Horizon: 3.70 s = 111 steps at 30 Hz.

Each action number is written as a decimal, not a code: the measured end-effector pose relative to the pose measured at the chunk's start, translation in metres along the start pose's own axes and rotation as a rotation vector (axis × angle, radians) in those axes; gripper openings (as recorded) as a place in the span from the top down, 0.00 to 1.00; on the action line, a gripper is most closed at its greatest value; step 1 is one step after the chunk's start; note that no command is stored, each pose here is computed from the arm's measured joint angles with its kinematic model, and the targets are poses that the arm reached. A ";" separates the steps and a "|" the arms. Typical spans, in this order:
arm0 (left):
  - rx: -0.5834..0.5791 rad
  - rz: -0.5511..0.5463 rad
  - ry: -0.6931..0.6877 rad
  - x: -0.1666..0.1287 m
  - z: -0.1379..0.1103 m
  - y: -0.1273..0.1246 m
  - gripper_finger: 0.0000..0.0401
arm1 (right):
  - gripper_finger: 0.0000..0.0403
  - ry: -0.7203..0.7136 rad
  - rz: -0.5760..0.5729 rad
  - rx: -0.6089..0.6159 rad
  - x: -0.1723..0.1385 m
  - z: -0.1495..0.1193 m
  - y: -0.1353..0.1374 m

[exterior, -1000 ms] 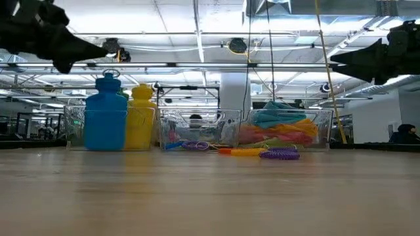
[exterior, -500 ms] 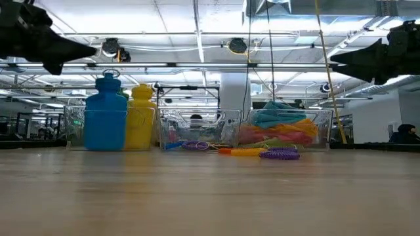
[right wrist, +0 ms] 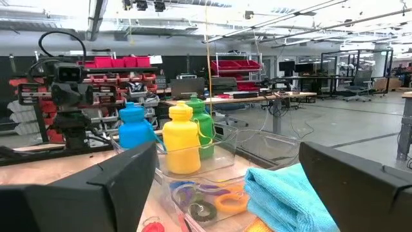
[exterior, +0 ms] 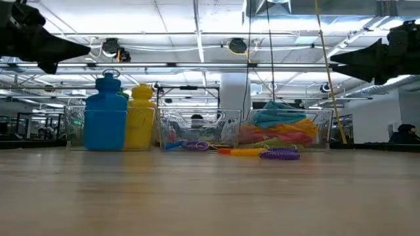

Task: Pick & Place Sports Items
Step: Put the purple wrist coil into the middle transparent container

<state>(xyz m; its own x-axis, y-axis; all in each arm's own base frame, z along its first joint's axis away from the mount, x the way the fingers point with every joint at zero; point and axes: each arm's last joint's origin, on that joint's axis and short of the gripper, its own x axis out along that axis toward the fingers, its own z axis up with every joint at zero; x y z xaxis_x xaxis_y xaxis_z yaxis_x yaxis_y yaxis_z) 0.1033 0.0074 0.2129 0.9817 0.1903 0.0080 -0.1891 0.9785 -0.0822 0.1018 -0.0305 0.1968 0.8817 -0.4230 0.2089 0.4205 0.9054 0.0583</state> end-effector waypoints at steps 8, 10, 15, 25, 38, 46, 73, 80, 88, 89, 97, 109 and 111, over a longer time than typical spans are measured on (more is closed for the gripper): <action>0.021 0.001 -0.001 0.000 0.000 0.000 0.95 | 0.28 0.000 0.000 0.000 0.000 0.000 0.000; 0.021 0.001 -0.002 0.000 0.000 0.000 0.95 | 0.28 0.000 0.000 0.000 0.000 0.000 0.000; 0.020 0.002 0.000 -0.004 0.000 0.001 0.95 | 0.28 0.000 0.000 0.000 0.000 0.000 0.000; 0.002 -0.036 -0.010 -0.008 0.000 0.000 0.95 | 0.28 0.000 0.000 0.000 0.000 0.000 0.000; 0.007 -0.010 0.018 -0.008 -0.003 0.001 0.95 | 0.28 0.000 0.000 0.000 0.000 0.000 0.000; -0.022 -0.017 0.008 -0.008 -0.002 0.001 0.95 | 0.28 0.000 0.000 0.000 0.000 0.000 0.000; -0.013 0.034 0.029 0.001 -0.045 0.004 0.95 | 0.28 0.000 0.000 0.000 0.000 0.000 0.000; -0.053 0.177 0.037 0.001 -0.047 0.009 0.95 | 0.28 0.000 0.000 0.000 0.000 0.000 0.000; 0.014 0.181 0.042 0.001 -0.047 0.009 0.95 | 0.28 -0.001 0.000 0.000 0.000 0.000 0.000; 0.016 0.181 0.042 0.001 -0.047 0.009 0.95 | 0.28 0.000 0.000 0.000 0.000 0.000 0.000; 0.015 0.181 0.041 0.001 -0.047 0.009 0.95 | 0.28 0.000 0.000 0.000 0.000 0.000 0.000; 0.012 0.180 0.040 0.001 -0.047 0.009 0.95 | 0.28 -0.052 0.005 0.526 0.000 0.005 0.000; 0.012 0.180 0.040 0.001 -0.047 0.009 0.95 | 0.28 -0.058 -0.020 0.518 0.001 0.005 -0.001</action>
<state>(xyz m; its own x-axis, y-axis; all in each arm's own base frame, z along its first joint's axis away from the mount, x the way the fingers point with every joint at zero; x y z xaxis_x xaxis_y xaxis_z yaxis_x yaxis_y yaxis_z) 0.1035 0.0124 0.1654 0.9319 0.3598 -0.0451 -0.3622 0.9297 -0.0668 0.1009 -0.0313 0.2014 0.8551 -0.4510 0.2556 0.2631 0.8024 0.5356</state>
